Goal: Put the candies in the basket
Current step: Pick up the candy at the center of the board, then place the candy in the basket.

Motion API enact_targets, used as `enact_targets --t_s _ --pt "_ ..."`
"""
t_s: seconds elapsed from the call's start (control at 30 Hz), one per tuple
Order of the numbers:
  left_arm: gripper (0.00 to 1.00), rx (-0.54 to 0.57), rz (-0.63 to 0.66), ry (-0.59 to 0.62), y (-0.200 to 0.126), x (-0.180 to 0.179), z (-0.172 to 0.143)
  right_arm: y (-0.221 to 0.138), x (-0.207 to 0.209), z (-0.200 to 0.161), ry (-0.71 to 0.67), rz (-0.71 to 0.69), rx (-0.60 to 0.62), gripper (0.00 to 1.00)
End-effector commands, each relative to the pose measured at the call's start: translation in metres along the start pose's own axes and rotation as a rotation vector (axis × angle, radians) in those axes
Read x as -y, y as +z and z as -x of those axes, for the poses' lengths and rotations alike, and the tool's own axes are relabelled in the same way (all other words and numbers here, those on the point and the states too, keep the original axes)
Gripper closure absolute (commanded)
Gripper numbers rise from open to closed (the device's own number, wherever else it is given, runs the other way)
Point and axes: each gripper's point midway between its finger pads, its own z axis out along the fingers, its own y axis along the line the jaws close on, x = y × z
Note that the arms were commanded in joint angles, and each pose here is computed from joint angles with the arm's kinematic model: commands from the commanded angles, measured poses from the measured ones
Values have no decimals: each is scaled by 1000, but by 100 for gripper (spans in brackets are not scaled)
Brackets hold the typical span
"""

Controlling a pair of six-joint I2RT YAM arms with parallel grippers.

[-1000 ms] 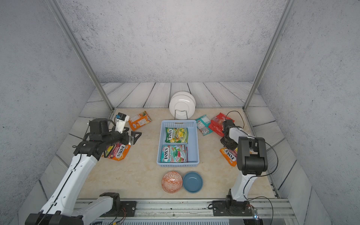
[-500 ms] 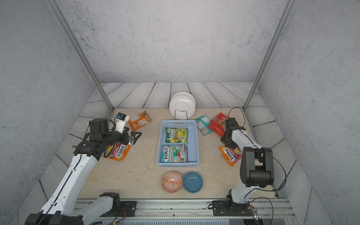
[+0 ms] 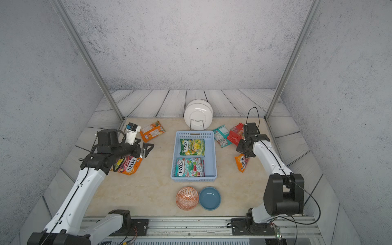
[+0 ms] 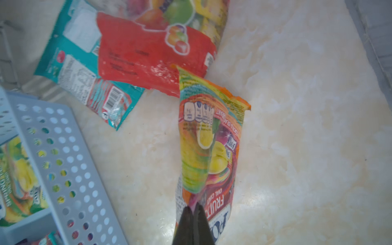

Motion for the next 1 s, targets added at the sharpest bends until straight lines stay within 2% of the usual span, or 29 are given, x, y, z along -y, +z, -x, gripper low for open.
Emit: enact_targets --t_s 0.0,0.2,0.43,0.6,0.8,0.97 --pt "1 16 0 9 -2 0 4 -45 -21 19 -178 76 108 100" --pt "1 15 7 10 -3 -1 4 -69 -49 34 -374 108 181 100" --pt "1 19 11 13 -5 -1 4 -84 -101 39 -711 159 225 100" --pt "1 21 8 17 -4 -1 4 -90 -140 36 -907 252 258 100" --pt "1 24 6 20 -4 0 4 -103 -187 33 -1160 354 407 100" --pt "1 24 21 16 -6 -3 6 -108 -222 18 -1340 469 459 100"
